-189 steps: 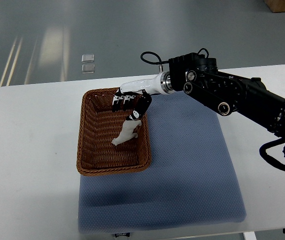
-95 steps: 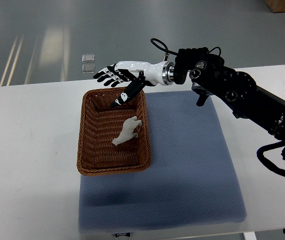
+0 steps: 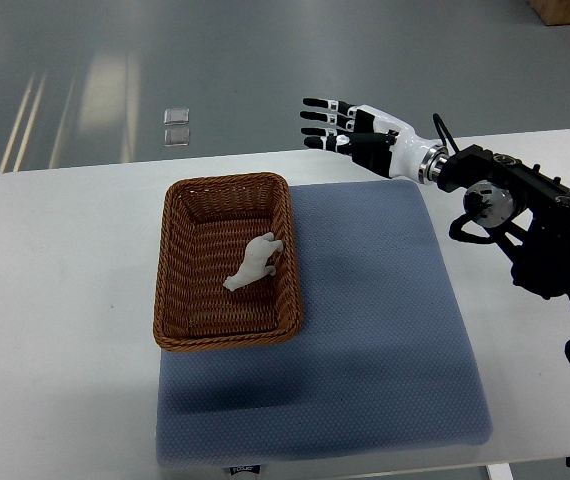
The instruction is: Place white bear in brown basket with right hand
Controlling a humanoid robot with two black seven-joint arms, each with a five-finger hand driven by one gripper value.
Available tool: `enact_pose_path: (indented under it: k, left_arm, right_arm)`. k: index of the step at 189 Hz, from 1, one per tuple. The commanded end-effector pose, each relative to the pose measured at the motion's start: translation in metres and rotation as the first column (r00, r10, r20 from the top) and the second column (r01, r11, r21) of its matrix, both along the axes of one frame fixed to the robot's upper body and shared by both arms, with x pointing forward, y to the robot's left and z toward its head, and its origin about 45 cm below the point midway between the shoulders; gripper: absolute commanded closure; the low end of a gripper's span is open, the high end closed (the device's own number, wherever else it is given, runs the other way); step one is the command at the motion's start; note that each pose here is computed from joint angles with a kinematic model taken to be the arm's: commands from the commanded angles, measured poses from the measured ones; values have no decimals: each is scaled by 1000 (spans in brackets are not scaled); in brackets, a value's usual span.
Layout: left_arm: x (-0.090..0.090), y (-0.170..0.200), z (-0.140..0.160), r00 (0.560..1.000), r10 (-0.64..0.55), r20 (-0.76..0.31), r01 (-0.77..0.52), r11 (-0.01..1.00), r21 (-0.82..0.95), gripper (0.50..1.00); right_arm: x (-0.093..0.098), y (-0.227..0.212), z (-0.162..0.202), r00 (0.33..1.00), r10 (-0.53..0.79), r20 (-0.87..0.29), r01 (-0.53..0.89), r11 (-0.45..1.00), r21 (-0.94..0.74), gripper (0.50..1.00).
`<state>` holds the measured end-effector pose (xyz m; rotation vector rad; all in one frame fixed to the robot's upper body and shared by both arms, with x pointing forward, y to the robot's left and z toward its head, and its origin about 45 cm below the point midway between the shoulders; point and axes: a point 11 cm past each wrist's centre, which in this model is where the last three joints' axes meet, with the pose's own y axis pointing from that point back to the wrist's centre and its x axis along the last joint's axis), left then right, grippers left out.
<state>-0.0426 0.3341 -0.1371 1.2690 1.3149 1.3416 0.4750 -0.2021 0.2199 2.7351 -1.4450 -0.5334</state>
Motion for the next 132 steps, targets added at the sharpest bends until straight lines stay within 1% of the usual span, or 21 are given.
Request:
enact_pose_path:
  k: [1,21,39,56,74,89,115,132]
  left_arm:
    - [0,0,0,1000,0,0,0,1000,0,500]
    - [0,0,0,1000,0,0,0,1000,0,500]
    - [0,0,0,1000,0,0,0,1000,0,500]
    - [0,0,0,1000,0,0,0,1000,0,500]
    - [0,0,0,1000,0,0,0,1000,0,500]
    - [0,0,0,1000,0,0,0,1000,0,500]
    - [0,0,0,1000,0,0,0,1000,0,500]
    - [0,0,0,1000,0,0,0,1000,0,500]
  right_arm:
    - [-2,-21,-9,998,-63,-30,63,998,0,585]
    - [-6,-31,-19,994,-87,-61,88,996,15,585]
    - [-11,-37,-27,986,-110,-124,121,989,81,585]
    - [-13,-53,-31,972,-146,-185,174,974,144,583]
    - [-13,-59,-32,961,-166,-220,210,959,192,579]
    - [-14,-70,-33,953,-192,-233,239,951,194,576]
    - [-13,-83,-43,912,-308,-270,352,926,134,574]
    - [-12,-82,-44,909,-317,-270,361,923,135,574]
